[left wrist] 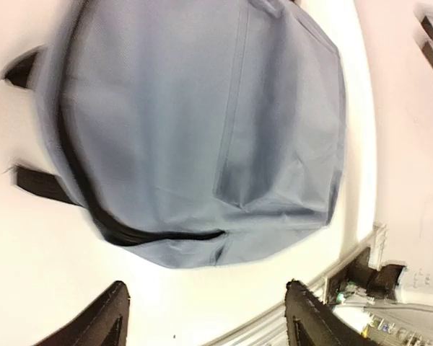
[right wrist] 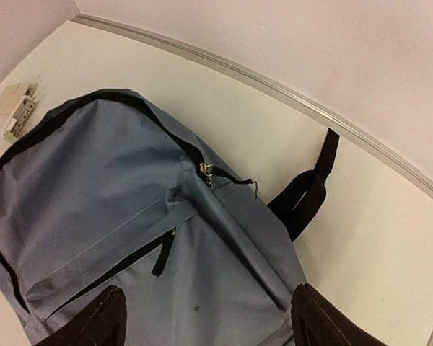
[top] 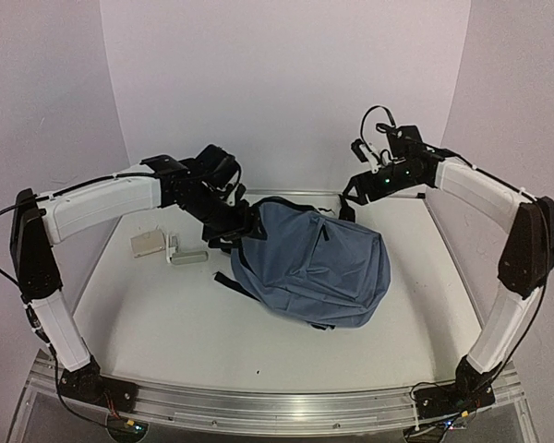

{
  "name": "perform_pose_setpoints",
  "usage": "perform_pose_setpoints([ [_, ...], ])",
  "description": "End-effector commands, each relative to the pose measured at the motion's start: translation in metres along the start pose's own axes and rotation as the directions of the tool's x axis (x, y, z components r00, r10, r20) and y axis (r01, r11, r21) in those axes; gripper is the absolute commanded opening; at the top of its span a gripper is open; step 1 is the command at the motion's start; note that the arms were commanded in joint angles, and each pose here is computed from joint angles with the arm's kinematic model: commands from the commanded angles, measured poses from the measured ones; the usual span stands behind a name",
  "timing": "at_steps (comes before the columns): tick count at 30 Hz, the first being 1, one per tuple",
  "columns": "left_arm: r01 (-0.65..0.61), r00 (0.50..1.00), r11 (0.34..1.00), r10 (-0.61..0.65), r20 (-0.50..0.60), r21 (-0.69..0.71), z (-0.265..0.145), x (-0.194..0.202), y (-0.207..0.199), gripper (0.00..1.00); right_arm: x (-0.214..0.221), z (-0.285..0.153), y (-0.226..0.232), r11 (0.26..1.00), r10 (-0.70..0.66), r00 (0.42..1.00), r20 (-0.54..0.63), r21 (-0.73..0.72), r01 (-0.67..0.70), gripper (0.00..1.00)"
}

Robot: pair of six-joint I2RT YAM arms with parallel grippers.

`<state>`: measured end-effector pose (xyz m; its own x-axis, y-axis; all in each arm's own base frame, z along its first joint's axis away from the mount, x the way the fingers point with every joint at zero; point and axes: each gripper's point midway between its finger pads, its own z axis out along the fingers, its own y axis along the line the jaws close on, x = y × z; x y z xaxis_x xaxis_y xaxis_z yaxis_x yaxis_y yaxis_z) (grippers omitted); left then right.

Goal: Pack the student bag
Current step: Unzip the student bag at the center of the board.

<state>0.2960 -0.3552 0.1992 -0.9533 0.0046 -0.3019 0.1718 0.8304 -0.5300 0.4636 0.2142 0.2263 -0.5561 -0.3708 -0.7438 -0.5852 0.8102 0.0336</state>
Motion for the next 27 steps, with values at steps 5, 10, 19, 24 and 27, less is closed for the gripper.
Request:
perform_pose_setpoints([
  [5,0.259,0.964,0.925,-0.231,0.128,-0.277,-0.047,-0.069,0.159,0.95,0.076,-0.022,0.023,0.997,0.057,0.986,-0.159,-0.046,-0.065,0.8],
  [10,0.367,0.93,0.86,-0.339,0.141,-0.355,-0.049,-0.072,0.228,0.96,0.08,-0.036,0.023,0.998,0.051,0.987,-0.152,-0.032,-0.056,0.81],
  [19,0.245,0.961,0.899,-0.274,-0.029,-0.364,-0.013,-0.07,0.271,0.98,0.085,-0.047,0.018,1.0,0.006,0.985,-0.17,-0.022,-0.01,0.81],
  [24,0.215,0.968,0.905,-0.246,-0.04,-0.367,0.003,-0.084,0.283,0.97,0.088,-0.051,0.014,1.0,-0.03,0.982,-0.187,-0.01,0.028,0.81],
  [27,0.19,0.973,0.915,-0.223,-0.054,-0.357,0.015,-0.096,0.288,0.97,0.087,-0.054,0.012,0.999,-0.046,0.98,-0.193,-0.003,0.046,0.81],
])
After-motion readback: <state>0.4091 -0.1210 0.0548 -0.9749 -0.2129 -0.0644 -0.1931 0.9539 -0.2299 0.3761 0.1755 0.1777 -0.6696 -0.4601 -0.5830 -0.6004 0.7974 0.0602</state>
